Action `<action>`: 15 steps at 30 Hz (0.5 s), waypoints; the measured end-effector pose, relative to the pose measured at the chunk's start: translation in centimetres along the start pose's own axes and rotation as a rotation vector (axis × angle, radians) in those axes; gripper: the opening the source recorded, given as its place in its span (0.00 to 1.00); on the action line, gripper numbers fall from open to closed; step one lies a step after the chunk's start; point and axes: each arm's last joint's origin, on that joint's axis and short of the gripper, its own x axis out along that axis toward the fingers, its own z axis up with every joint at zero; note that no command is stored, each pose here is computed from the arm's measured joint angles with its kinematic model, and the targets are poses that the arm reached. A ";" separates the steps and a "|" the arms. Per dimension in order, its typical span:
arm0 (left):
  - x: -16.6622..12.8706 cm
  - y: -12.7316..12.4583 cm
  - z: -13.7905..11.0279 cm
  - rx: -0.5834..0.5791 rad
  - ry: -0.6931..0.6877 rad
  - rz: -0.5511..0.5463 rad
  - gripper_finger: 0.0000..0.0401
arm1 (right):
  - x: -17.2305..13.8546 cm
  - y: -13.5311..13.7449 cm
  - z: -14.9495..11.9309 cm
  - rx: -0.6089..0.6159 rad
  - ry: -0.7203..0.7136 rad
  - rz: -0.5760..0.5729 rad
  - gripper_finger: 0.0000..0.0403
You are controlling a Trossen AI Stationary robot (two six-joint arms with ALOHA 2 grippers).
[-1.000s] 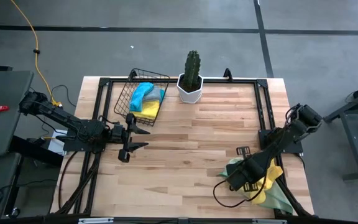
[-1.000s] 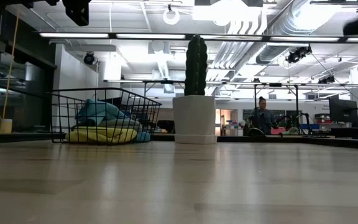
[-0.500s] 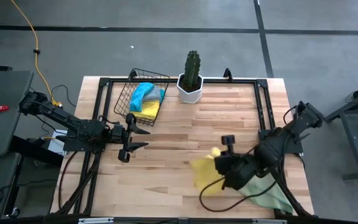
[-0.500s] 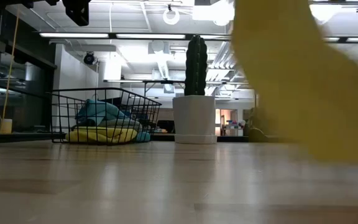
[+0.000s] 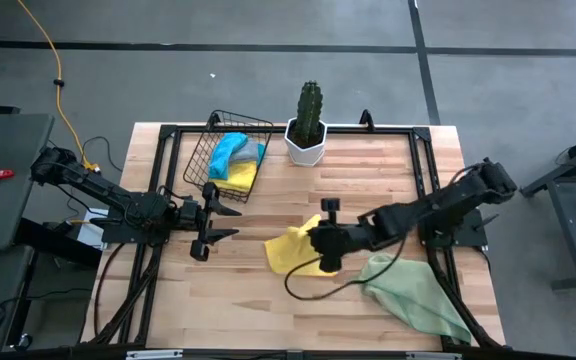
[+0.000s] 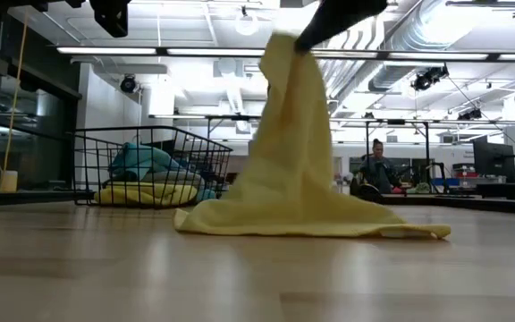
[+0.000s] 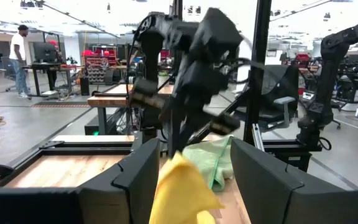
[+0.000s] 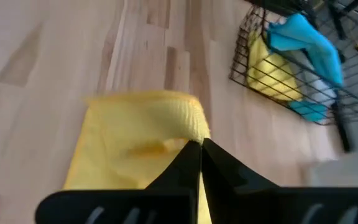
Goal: Fold microfiber towels
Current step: Fold the yellow microfiber towel on the table
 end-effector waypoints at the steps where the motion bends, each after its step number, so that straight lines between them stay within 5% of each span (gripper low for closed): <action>1: 0.0 0.0 0.0 0.000 0.000 0.001 0.46 | 0.7 -0.1 -0.4 0.011 -0.019 0.009 0.00; 9: 0.0 0.2 -0.1 -0.028 0.005 0.062 0.46 | 4.4 -0.1 -5.6 0.160 0.052 0.049 0.00; 15: 1.9 -0.1 -1.7 0.078 0.205 0.176 0.46 | 4.9 0.1 -5.6 0.207 -0.053 0.035 0.00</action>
